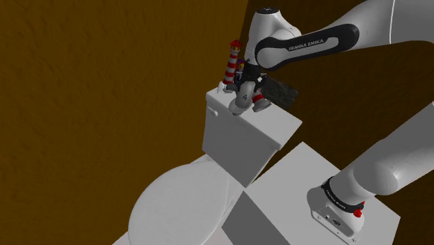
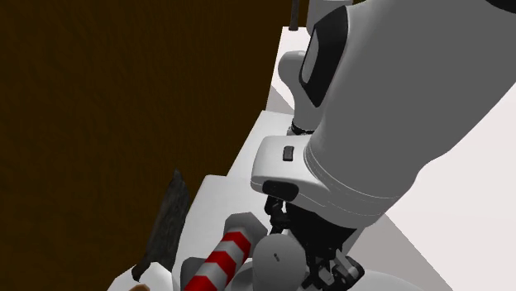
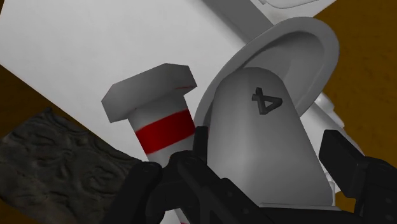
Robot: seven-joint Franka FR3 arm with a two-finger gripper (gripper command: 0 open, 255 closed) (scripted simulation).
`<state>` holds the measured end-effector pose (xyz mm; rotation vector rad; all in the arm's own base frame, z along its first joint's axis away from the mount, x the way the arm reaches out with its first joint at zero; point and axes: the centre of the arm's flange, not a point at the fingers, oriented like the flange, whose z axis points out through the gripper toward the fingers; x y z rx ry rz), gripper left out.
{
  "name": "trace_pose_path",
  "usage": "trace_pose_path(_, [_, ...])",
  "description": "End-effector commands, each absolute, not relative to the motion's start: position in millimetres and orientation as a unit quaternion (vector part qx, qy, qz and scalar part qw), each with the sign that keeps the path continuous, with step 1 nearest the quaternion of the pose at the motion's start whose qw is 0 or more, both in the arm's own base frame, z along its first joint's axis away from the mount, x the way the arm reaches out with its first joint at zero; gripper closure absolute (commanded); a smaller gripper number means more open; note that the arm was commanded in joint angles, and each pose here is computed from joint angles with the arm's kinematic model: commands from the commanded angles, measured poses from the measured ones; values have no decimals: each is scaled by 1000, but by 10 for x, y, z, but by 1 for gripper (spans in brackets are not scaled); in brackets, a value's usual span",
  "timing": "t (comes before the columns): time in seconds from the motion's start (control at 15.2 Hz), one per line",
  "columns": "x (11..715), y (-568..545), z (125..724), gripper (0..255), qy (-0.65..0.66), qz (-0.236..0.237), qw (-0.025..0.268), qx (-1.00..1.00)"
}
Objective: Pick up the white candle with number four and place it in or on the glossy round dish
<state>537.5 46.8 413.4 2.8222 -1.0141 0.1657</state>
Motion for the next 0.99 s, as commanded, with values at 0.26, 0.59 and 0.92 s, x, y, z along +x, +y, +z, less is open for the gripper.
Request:
trace_pose_path(0.26, [5375, 465, 4128, 0, -337, 55, 69, 937])
trace_pose_path(0.59, [5375, 465, 4128, 0, -337, 55, 69, 937])
trace_pose_path(0.92, [5347, 548, 4620, 0, -337, 55, 69, 937])
